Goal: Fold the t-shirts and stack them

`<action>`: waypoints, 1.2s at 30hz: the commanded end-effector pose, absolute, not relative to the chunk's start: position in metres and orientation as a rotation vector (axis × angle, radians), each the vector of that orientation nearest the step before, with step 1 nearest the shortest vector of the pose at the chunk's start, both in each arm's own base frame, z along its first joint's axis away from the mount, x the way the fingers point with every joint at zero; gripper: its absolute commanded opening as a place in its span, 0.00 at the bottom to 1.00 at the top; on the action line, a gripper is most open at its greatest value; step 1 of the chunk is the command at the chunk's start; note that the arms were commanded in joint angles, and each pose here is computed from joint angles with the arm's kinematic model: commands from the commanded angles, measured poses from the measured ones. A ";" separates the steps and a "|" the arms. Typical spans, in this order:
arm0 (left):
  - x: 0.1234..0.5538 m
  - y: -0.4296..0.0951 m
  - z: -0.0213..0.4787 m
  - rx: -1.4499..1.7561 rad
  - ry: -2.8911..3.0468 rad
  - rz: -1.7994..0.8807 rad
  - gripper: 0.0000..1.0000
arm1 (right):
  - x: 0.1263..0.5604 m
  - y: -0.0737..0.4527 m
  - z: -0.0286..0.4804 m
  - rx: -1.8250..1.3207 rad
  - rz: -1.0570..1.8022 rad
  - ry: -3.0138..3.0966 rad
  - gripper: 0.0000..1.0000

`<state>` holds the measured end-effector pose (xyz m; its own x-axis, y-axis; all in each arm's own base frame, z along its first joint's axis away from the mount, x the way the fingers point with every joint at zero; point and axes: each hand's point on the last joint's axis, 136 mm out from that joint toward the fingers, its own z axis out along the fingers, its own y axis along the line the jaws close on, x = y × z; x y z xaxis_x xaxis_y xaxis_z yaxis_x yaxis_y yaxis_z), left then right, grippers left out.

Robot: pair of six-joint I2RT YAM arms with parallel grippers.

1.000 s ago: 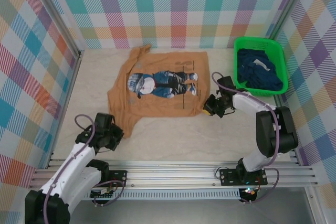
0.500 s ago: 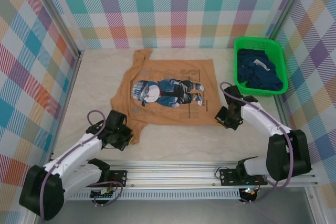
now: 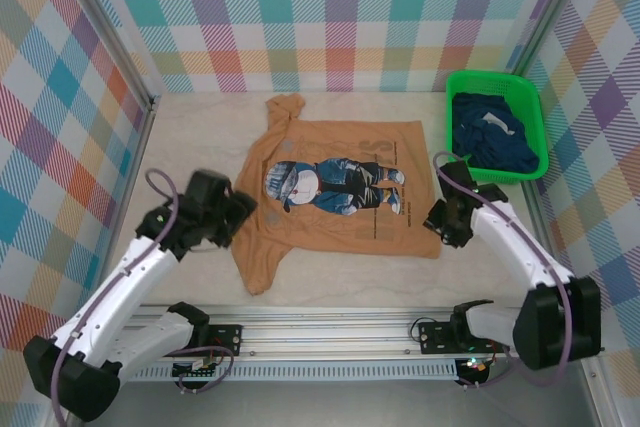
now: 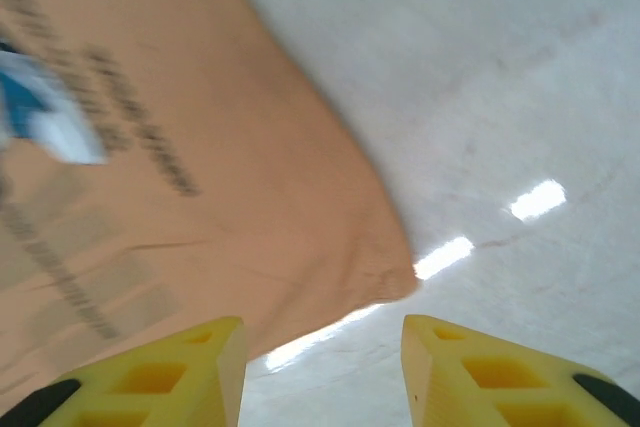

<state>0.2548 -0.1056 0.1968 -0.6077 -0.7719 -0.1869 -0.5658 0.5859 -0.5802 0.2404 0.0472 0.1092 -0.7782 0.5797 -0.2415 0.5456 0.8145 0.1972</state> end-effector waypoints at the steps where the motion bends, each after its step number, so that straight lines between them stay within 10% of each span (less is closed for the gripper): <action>1: 0.316 -0.087 0.181 -0.985 2.470 -0.506 0.60 | 0.274 0.083 0.144 0.599 0.395 2.616 0.42; 7: 0.478 -0.083 0.147 -0.624 2.571 -0.308 0.36 | 0.330 0.160 0.169 0.275 0.860 2.518 0.39; 13: 0.566 -0.075 0.105 -0.351 2.559 -0.201 0.41 | 0.368 0.173 0.158 0.242 0.864 2.585 0.35; 31: 0.552 -0.069 0.041 -0.330 2.657 -0.147 0.42 | 0.394 0.167 0.104 0.409 0.780 2.738 0.23; 36: 0.552 -0.061 0.029 -0.361 2.684 -0.101 0.14 | 0.394 0.166 0.092 0.434 0.757 2.768 0.22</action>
